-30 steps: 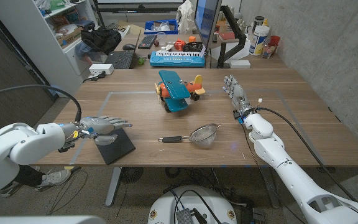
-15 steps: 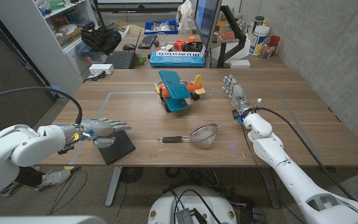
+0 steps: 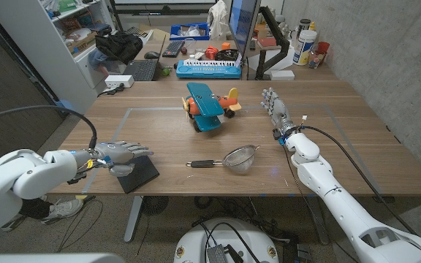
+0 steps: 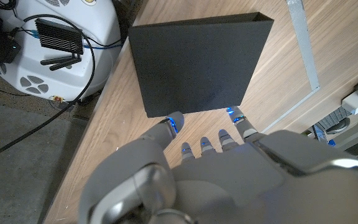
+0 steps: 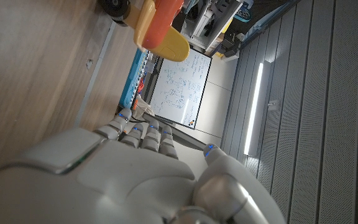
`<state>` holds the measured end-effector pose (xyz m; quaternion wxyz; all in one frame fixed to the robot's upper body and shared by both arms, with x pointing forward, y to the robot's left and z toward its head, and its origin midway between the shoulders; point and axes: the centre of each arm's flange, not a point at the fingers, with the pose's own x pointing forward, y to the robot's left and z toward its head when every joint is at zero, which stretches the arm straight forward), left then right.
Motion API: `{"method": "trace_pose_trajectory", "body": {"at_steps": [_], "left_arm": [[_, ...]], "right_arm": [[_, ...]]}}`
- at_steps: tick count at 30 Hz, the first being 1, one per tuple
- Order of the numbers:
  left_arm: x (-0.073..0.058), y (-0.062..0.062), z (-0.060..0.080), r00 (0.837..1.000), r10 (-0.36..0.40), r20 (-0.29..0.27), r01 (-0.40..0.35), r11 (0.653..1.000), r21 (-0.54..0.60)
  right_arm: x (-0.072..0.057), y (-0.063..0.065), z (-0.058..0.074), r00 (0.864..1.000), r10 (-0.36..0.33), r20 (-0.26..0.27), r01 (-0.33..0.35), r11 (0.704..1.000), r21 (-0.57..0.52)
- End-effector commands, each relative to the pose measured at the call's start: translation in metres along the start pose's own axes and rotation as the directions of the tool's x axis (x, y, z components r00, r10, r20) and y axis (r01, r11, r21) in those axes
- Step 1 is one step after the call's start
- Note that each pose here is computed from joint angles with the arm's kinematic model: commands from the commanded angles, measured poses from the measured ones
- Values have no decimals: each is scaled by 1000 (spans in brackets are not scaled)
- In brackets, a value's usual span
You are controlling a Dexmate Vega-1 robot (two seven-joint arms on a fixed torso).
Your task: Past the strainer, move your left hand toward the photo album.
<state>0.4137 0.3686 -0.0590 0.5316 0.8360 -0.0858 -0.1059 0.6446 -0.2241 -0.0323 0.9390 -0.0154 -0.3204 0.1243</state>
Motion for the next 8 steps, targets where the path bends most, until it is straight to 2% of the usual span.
{"method": "trace_pose_trajectory", "body": {"at_steps": [1, 8], "left_arm": [[1, -2, 5, 1000, -12, 0, 12, 1000, 12], [0, -6, 13, 999, -42, 2, 42, 999, 24]], "right_arm": [[-3, -1, 0, 1000, -3, 1, 3, 1000, 2], [0, 0, 0, 1000, 7, 6, -7, 1000, 11]]}}
